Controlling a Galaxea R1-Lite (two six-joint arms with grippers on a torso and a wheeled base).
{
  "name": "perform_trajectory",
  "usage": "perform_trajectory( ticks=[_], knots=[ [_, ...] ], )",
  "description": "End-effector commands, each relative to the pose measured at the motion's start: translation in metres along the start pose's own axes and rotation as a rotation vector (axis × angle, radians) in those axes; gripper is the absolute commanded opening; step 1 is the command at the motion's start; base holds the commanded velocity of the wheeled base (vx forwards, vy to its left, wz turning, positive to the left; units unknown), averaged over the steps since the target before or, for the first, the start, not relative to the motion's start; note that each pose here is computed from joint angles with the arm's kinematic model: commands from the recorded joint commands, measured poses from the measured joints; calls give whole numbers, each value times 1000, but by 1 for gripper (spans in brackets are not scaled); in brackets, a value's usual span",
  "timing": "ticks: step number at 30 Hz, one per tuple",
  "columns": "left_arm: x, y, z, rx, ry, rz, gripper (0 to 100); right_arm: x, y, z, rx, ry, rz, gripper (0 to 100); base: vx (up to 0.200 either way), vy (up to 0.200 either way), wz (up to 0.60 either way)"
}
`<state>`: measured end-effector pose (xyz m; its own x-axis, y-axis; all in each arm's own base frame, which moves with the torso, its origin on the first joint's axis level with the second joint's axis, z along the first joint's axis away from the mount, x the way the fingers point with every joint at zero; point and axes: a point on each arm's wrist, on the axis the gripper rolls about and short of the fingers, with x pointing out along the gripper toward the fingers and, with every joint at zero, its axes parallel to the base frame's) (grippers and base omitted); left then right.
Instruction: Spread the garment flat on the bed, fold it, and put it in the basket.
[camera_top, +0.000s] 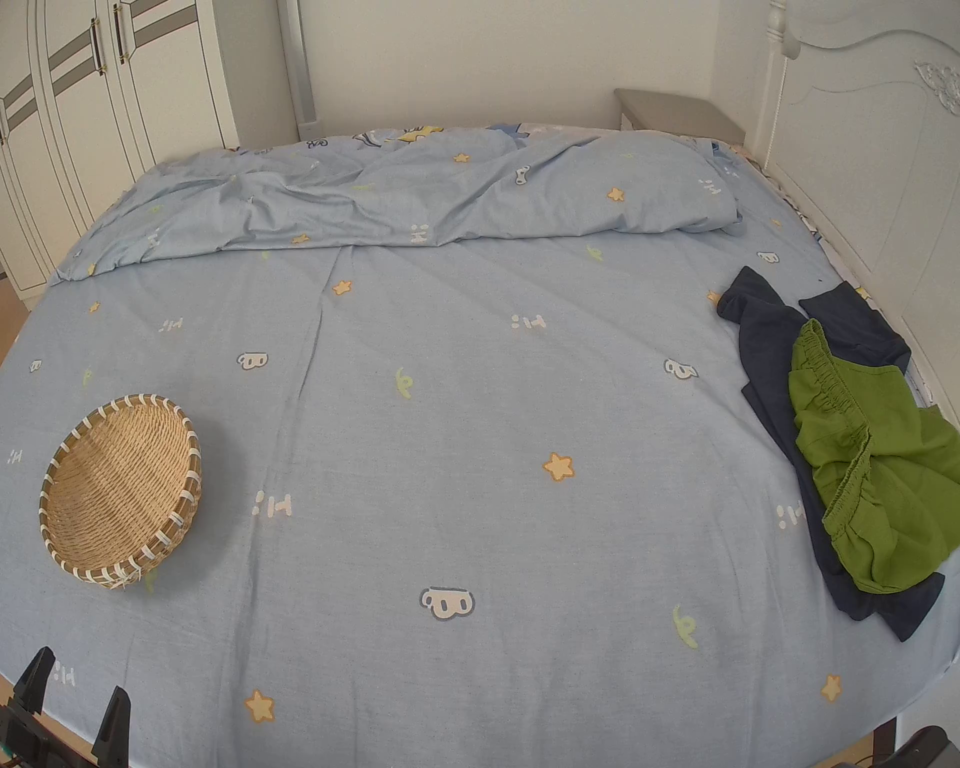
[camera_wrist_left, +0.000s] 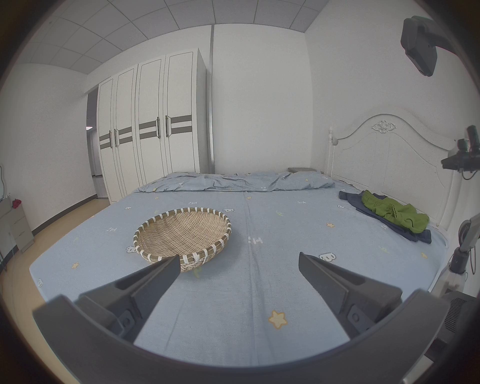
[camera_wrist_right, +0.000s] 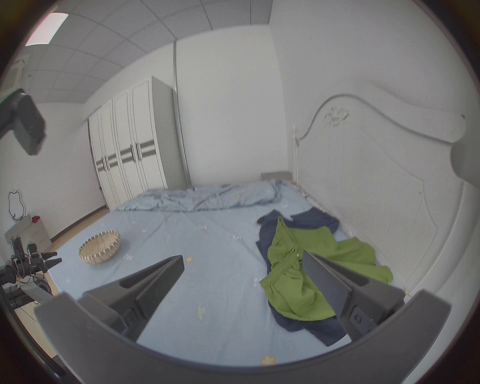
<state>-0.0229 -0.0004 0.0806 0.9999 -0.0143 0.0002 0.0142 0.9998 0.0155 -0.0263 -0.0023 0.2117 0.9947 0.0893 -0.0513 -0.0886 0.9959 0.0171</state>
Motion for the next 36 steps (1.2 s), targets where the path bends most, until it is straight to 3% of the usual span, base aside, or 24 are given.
perform_trajectory(
  ticks=[1, 7, 17, 19, 28, 36],
  knots=[
    [0, 0, -5, 0, 2, 0, 100, 98, -3, 4, 19, 383, -50, 100, 0, 0, 0],
    [0, 0, -5, 0, 2, 0, 100, 175, -30, 14, 102, 472, -207, 100, 0, 0, 0],
    [0, 0, -5, 0, 2, 0, 100, 237, -60, -6, 146, 623, -291, 100, 0, 0, 0],
    [0, 0, -5, 0, 2, 0, 100, 240, -63, -6, 152, 626, -295, 100, 0, 0, 0],
    [0, 0, -5, 0, 0, 0, 100, 272, -82, -6, 345, 583, -318, 100, 0, 0, 0],
    [0, 0, -5, 0, 2, 0, 100, 306, -92, -27, 359, 593, -328, 100, 0, 0, 0]
  ],
)
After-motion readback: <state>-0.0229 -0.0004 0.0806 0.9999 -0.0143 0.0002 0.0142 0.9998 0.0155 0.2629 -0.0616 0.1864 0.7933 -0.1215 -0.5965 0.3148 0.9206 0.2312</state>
